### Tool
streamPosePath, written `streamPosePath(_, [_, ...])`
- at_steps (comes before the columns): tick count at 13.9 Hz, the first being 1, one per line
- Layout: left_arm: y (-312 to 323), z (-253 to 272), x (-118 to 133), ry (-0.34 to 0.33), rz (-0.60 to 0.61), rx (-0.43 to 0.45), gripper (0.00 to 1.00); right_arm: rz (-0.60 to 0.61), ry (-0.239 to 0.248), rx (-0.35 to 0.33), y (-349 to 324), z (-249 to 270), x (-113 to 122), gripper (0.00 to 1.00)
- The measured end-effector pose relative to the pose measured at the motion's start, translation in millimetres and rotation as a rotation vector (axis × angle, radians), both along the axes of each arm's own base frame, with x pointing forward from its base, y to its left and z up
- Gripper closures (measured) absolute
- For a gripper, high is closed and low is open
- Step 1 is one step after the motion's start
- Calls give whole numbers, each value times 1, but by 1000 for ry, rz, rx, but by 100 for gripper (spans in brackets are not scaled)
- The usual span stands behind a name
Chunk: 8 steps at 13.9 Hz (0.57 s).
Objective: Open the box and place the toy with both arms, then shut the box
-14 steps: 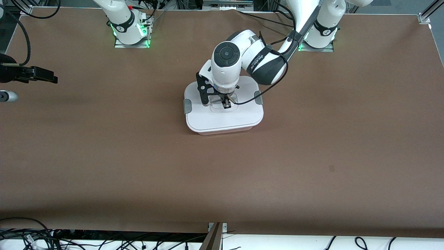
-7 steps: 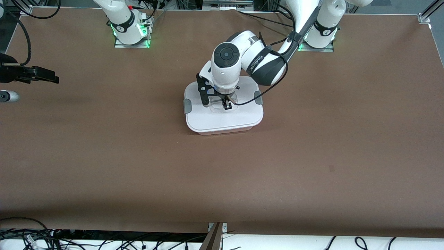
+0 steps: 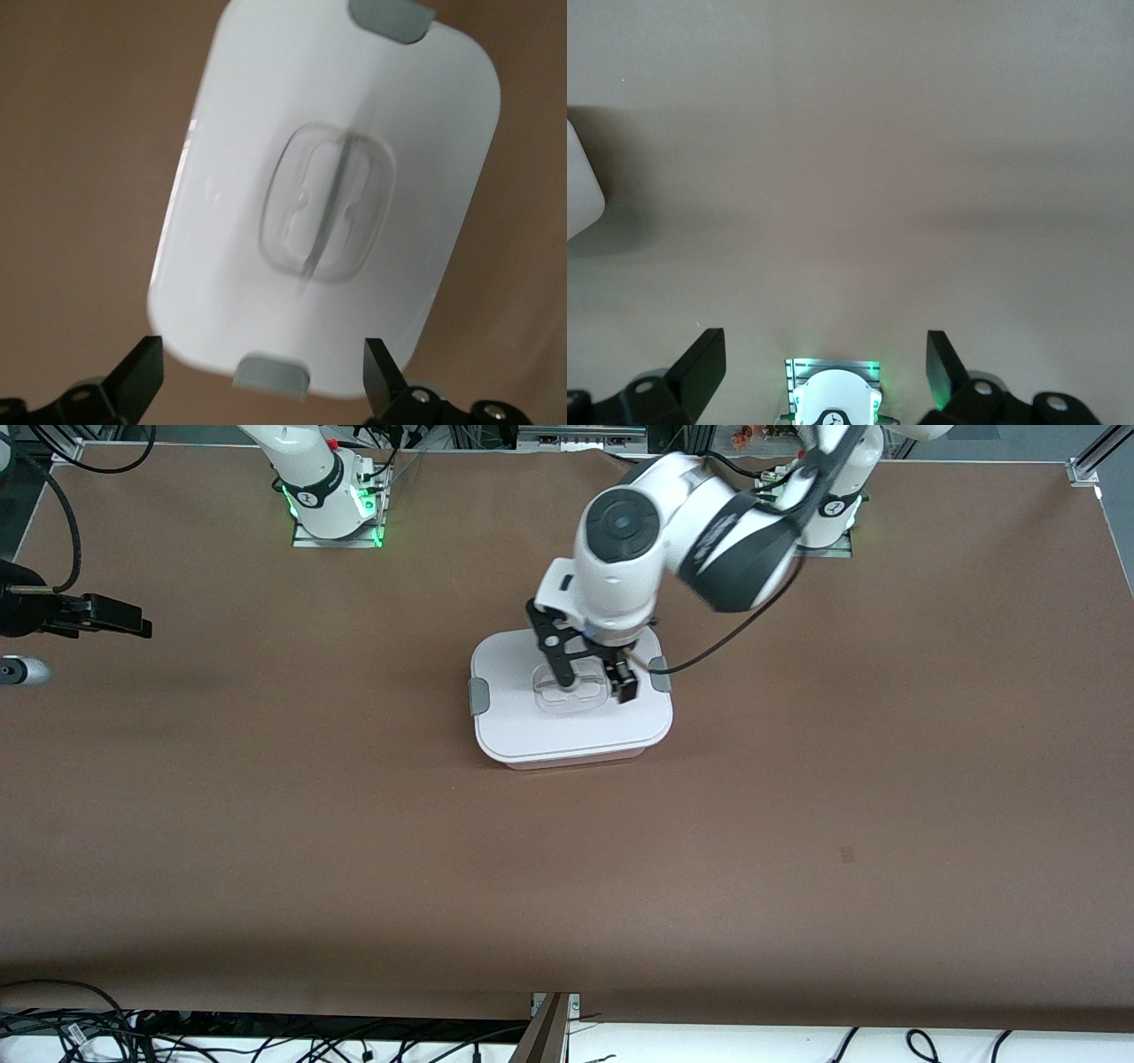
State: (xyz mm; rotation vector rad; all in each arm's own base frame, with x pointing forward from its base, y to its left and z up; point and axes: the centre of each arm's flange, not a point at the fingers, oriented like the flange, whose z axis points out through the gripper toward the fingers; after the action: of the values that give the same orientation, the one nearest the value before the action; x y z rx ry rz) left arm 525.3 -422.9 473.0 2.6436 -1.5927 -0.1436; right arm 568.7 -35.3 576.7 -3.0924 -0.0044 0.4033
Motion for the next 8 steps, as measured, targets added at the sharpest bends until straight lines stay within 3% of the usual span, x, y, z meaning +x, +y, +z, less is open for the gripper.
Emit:
streamPosePath(4, [134,70,32,50,205,58,0,5,-6,1,1,0,1,0])
streamPosePath(8, [209,91,38,60,403,201,0,22,-17,2,7,2,2,0])
